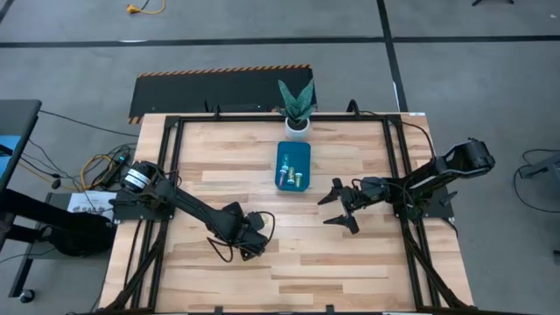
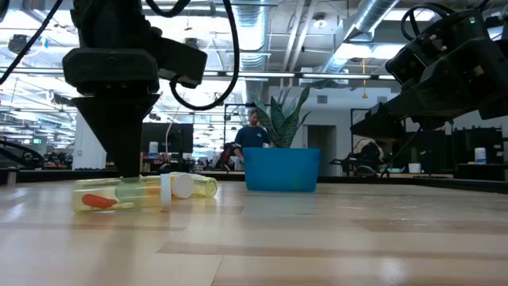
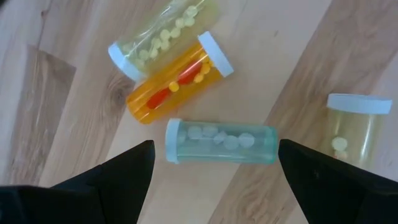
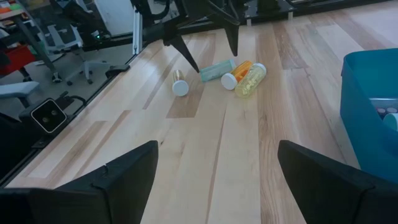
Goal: Pick and place pill bottles into a basket
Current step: Put the blue pill bottle into the bin
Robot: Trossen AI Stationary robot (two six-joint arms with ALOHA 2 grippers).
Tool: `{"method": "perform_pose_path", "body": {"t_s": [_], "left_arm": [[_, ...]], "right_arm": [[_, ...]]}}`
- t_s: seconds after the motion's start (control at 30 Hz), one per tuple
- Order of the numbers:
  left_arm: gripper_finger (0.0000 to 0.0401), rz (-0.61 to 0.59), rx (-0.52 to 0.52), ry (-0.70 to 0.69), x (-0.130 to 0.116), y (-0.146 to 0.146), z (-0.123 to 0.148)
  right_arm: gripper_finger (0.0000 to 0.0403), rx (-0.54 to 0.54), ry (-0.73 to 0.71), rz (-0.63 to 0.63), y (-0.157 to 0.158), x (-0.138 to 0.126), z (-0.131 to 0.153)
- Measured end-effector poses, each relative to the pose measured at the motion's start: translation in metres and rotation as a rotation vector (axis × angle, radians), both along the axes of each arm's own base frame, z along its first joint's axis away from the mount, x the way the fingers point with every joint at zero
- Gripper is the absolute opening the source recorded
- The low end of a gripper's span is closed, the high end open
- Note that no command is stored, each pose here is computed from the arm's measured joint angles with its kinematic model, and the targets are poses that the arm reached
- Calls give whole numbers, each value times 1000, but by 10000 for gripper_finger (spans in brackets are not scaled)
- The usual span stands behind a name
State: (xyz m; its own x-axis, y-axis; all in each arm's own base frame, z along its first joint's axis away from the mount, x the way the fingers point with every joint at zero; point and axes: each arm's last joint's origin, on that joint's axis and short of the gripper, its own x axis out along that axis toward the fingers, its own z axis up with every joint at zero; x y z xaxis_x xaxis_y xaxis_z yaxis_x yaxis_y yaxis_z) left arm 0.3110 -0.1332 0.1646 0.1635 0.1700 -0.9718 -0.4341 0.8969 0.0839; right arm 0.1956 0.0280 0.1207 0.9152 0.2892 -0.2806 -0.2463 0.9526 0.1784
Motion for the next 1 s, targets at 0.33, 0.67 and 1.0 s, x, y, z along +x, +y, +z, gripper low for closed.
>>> {"method": "perform_pose_path", "body": {"t_s": [0.33,0.67,1.0], "left_arm": [[332,6,-61,-11,0,5,-12],[332,-15,-64,-6,3,12,-12],[332,-21,-63,-7,4,13,-12]], "right_arm": [[327,0,0,0,0,0,0],[327,-1,-1,0,0,0,0],[327,-9,-3,3,0,0,0]]}}
